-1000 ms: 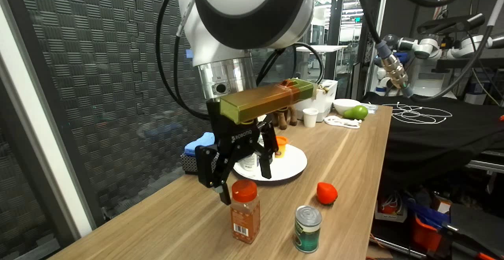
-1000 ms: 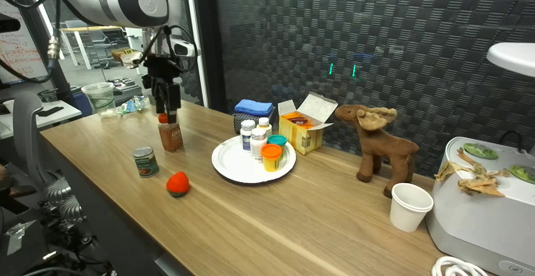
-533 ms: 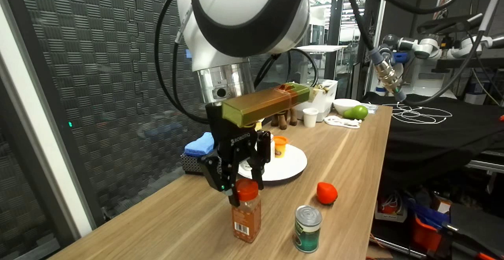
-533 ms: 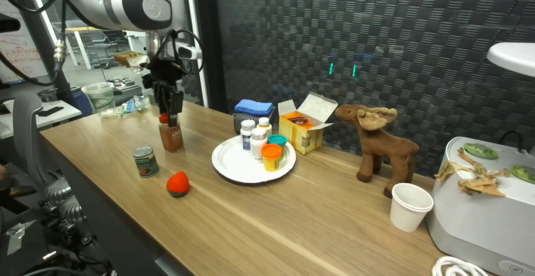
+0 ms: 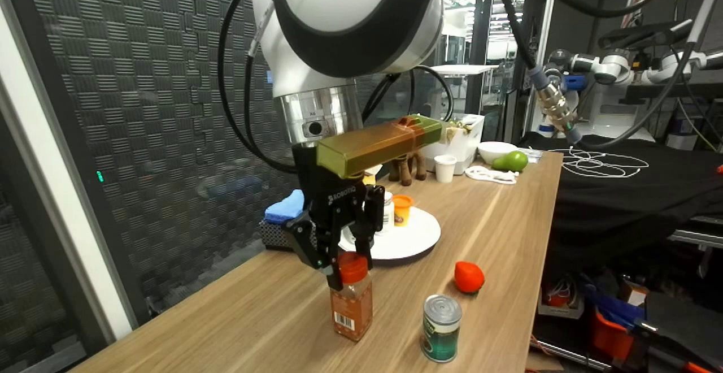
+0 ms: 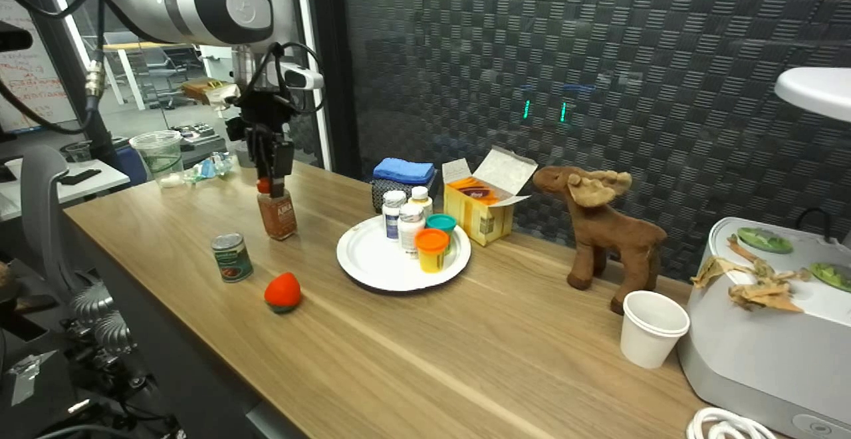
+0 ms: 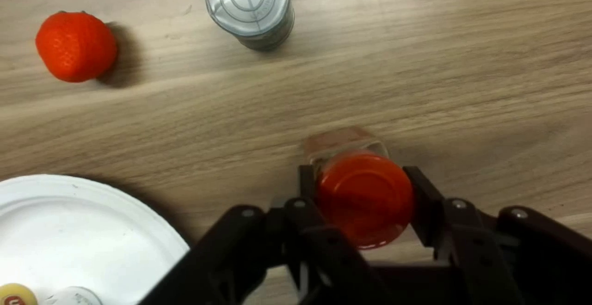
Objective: Pick up all the objects surrounding the white plate and arrange them on the plate
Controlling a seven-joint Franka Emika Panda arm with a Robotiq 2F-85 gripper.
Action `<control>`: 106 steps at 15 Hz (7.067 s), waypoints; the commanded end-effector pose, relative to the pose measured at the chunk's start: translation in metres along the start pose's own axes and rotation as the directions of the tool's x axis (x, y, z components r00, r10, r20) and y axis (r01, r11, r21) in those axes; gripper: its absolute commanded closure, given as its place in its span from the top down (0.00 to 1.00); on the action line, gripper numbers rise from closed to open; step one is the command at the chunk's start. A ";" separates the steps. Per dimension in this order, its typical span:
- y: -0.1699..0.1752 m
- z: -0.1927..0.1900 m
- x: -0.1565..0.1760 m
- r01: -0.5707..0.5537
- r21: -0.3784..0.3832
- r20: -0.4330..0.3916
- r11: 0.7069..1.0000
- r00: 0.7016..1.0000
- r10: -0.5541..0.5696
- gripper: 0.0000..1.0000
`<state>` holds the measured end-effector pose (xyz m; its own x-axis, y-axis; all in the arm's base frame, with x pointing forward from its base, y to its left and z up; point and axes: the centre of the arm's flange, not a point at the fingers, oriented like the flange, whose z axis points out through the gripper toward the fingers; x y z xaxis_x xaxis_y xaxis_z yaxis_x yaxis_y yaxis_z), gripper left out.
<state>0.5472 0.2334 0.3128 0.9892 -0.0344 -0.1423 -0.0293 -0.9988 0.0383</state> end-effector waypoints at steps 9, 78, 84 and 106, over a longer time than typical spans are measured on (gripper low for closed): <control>0.118 -0.062 0.003 -0.252 0.048 -0.255 0.967 0.933 0.255 0.24; 0.037 0.018 -0.095 -0.483 0.062 -0.050 0.873 0.873 0.486 1.00; 0.032 0.034 -0.115 -0.485 0.064 -0.058 0.872 0.870 0.489 1.00; 0.076 0.036 -0.105 -0.538 0.086 -0.011 0.839 0.841 0.540 1.00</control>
<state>0.4328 0.1658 0.2961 0.8178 -0.5727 -0.0568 -0.5709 -0.8197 0.0460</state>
